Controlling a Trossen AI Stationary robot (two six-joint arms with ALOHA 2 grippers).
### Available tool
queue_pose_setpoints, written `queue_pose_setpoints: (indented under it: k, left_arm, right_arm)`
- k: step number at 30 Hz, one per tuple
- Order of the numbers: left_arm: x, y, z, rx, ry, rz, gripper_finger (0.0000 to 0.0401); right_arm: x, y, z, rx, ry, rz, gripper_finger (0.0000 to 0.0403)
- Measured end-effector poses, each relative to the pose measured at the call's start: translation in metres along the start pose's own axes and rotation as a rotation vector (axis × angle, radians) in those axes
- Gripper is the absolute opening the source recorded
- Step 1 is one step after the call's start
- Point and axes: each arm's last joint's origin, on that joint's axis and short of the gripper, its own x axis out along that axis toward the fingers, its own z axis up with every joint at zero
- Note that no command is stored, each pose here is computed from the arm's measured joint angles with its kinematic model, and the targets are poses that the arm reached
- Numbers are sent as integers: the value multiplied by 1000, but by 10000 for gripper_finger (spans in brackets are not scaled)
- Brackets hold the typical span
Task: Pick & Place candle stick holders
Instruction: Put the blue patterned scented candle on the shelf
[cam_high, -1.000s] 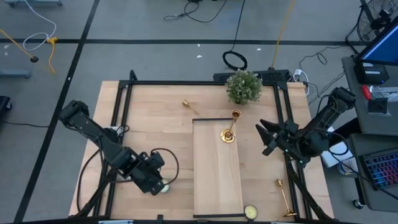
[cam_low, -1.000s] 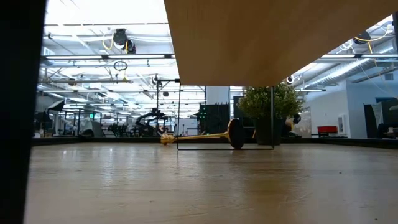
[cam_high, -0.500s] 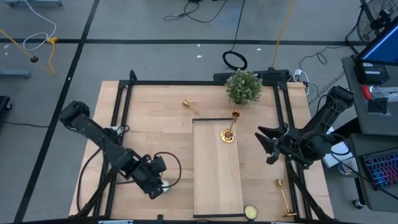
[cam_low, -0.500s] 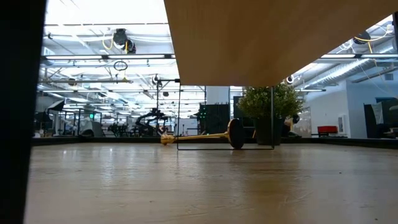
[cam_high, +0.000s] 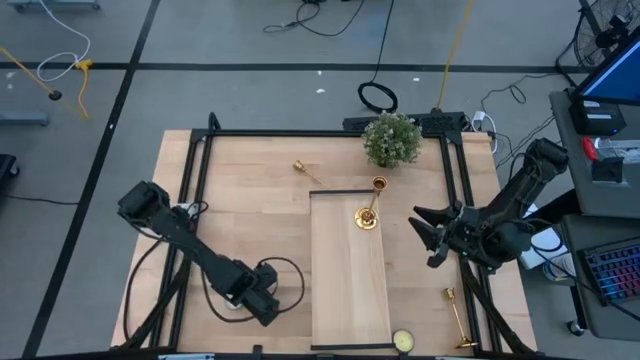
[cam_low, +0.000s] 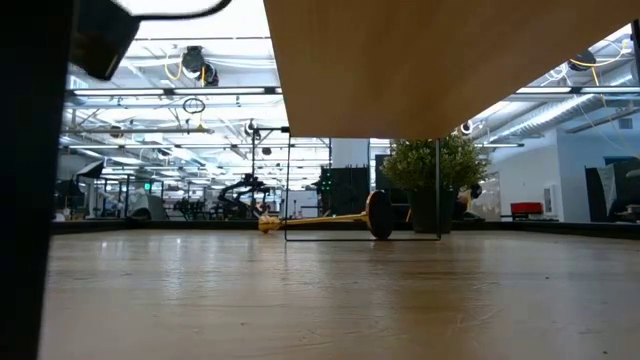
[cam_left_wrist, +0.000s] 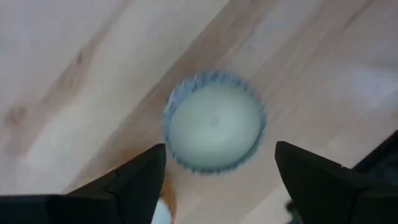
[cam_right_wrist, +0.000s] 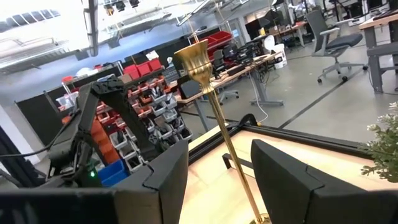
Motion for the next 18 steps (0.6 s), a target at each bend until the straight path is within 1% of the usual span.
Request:
queue_pose_setpoints:
  k: [3, 7, 12, 18]
  left_arm:
    - [-3, -1, 2, -1, -61, 9, 336]
    - [-2, 2, 6, -20, -62, 35, 354]
    - [-3, 3, 12, -30, -61, 34, 358]
    - [-3, 4, 15, -33, -28, 29, 358]
  right_arm:
    - [0, 0, 0, 14, 0, 0, 171]
    - [0, 0, 0, 16, 0, 0, 171]
    - [0, 0, 0, 16, 0, 1, 171]
    - [0, 0, 0, 15, 0, 1, 171]
